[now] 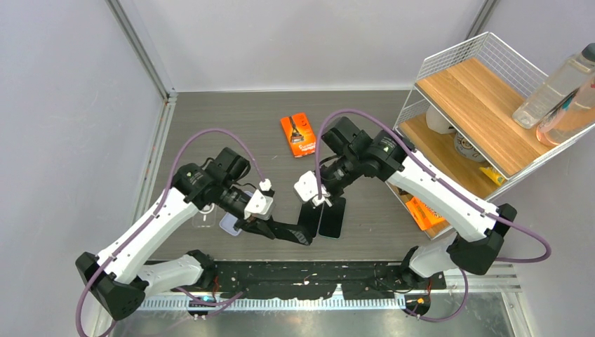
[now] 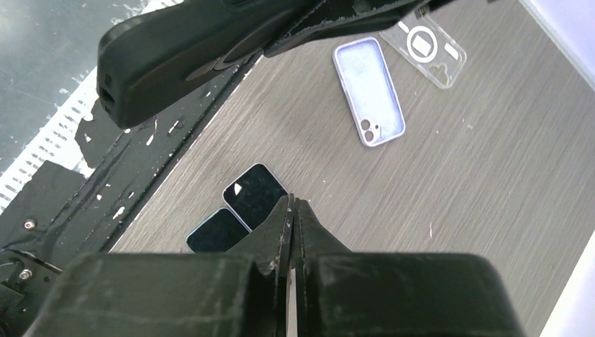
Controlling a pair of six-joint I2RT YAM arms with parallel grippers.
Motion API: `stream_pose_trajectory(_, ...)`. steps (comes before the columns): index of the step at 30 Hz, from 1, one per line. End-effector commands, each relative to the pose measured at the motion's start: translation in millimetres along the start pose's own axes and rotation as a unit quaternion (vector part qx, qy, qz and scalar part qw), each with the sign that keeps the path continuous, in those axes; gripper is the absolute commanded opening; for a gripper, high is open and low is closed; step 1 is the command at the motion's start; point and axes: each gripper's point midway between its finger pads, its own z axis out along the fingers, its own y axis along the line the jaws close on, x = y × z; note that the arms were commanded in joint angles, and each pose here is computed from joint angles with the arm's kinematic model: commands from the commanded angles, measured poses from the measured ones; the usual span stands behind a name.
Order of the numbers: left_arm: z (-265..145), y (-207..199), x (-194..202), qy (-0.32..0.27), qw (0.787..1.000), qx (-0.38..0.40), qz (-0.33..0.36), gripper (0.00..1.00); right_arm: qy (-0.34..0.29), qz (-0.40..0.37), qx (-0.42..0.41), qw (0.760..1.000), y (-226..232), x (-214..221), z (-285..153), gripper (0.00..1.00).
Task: Take the phone out of the phone case
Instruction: Remove the phone case from the phone.
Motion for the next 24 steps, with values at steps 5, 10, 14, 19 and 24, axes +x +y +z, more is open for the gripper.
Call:
stream_pose_trajectory(5, -29.8, 27.7, -24.8, -0.048, 0.995, -0.09, 0.017, 0.0, 0.03, 0.058, 0.1, 0.993, -16.4, 5.4, -35.2, 0.35)
stream_pose_trajectory(10, -47.6, 42.5, -31.0, -0.062, 0.988, -0.142, 0.009, 0.0, 0.025, 0.073, 0.099, 0.992, -4.5, 1.3, -47.9, 0.48)
stream_pose_trajectory(14, -54.1, 50.9, -33.1, -0.065, 0.984, -0.168, -0.003, 0.0, 0.0, 0.079, 0.091, 0.993, 3.4, -12.1, -52.5, 0.45)
stream_pose_trajectory(19, -58.7, 62.8, -34.4, -0.069, 0.978, -0.195, -0.021, 0.0, -0.055, 0.087, 0.081, 0.991, 4.9, -37.1, -60.1, 0.42)
stream_pose_trajectory(24, -60.7, 68.2, -36.9, -0.076, 0.975, -0.207, -0.032, 0.0, -0.105, 0.117, 0.072, 0.985, -3.2, -50.4, -58.0, 0.42)
